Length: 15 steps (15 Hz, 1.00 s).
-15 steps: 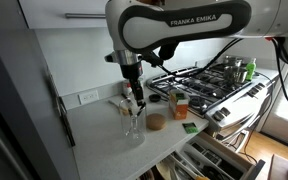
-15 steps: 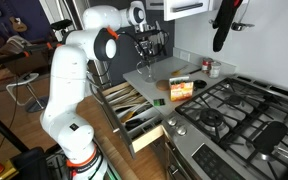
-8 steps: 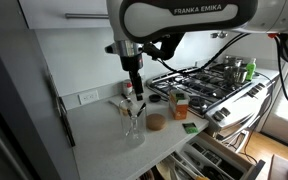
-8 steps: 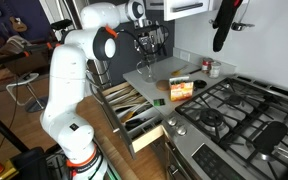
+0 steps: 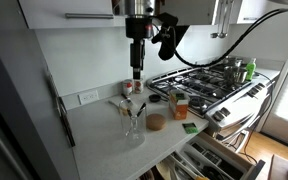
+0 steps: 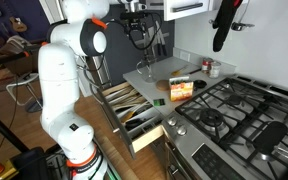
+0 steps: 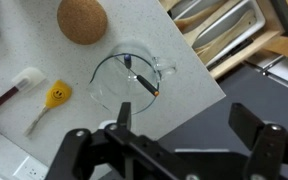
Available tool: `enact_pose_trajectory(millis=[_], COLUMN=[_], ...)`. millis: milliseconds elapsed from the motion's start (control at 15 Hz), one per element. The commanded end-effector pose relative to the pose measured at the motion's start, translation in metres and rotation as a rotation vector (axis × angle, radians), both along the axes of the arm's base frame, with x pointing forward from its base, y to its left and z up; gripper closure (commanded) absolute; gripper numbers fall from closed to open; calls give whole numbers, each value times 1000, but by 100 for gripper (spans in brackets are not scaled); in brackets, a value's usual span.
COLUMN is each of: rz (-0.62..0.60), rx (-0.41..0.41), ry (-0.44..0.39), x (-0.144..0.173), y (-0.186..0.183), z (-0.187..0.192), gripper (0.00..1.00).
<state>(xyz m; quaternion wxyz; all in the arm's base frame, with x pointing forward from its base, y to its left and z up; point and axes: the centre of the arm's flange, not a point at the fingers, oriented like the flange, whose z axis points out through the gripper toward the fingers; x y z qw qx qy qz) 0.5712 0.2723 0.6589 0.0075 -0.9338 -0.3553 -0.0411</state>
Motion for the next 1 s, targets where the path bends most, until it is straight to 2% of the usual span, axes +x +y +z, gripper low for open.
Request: enact_pose_trajectory(millis=[0,200,400,533,933], rz=[-159,-278,-340,-364,-320], rx=[83,124,144,128,79], ry=[-95,-183,-213,-232,-253], x=[-39,-57,-75,-82,-98], y=[-12,-17,-21,-24,-32], z=[25,44,51,48,43], gripper=[0,0,0,0,0])
